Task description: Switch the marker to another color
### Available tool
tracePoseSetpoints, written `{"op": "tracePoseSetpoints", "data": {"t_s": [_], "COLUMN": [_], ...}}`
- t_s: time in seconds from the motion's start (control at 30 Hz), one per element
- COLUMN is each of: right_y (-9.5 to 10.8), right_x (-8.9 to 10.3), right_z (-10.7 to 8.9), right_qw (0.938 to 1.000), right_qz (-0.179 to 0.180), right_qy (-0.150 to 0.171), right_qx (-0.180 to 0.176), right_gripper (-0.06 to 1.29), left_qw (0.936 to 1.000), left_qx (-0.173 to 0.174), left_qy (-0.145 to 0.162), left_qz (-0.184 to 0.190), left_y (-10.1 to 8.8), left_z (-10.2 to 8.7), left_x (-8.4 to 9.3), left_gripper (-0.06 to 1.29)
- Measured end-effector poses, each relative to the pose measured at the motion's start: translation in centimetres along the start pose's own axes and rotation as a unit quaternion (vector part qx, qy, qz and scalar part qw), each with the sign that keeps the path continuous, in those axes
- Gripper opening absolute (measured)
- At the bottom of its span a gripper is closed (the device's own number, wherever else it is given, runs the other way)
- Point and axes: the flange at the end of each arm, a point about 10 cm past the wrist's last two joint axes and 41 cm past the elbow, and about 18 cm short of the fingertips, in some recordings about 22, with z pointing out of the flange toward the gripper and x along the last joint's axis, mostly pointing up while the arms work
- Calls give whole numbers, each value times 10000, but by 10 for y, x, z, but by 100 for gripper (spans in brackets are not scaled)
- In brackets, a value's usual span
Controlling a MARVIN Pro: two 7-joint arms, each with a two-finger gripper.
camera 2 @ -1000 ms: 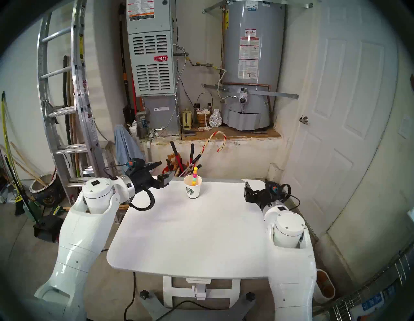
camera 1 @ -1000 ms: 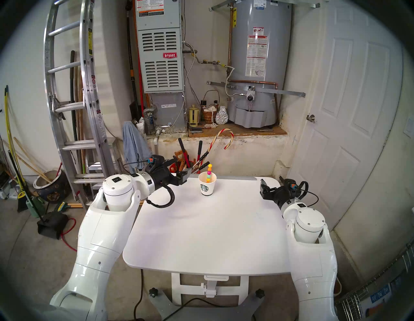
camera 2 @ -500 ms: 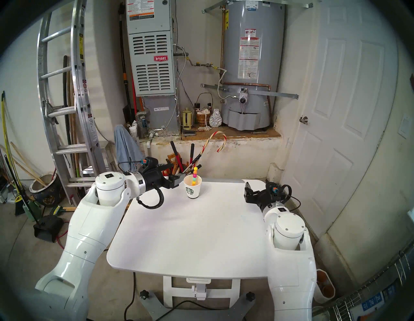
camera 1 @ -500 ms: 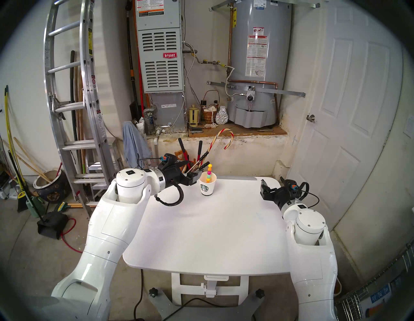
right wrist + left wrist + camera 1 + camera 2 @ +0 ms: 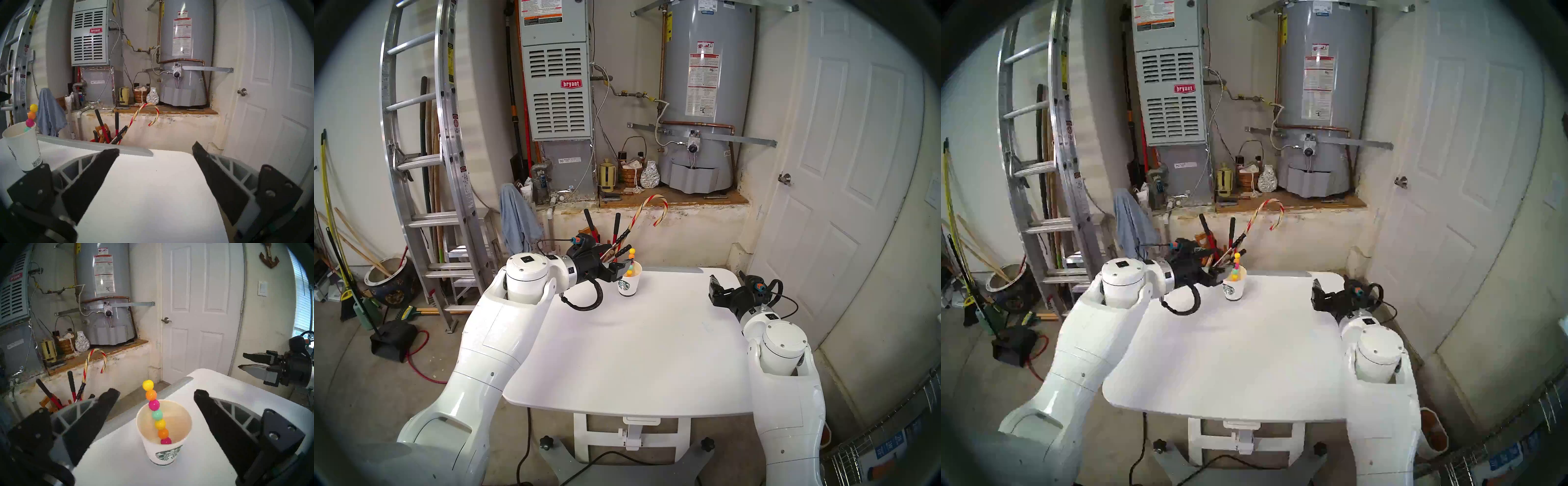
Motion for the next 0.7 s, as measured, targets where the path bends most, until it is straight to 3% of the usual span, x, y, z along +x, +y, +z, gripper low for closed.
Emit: {"op": "tracePoseSetpoints", "data": {"t_s": [0.7], "right_y": [5], "right_x": [-3], "right_z": [-9], "right_qw": [10000], "right_qz": [39], "right_qy": [-11], "right_qx": [-70], "right_gripper": [122], "left_qw": [9997], "left_qx": [47], "left_qy": [-136], "left_qz": [188], "left_y": [1], "left_z": [23], "left_x": [-9], "left_gripper": [125]}}
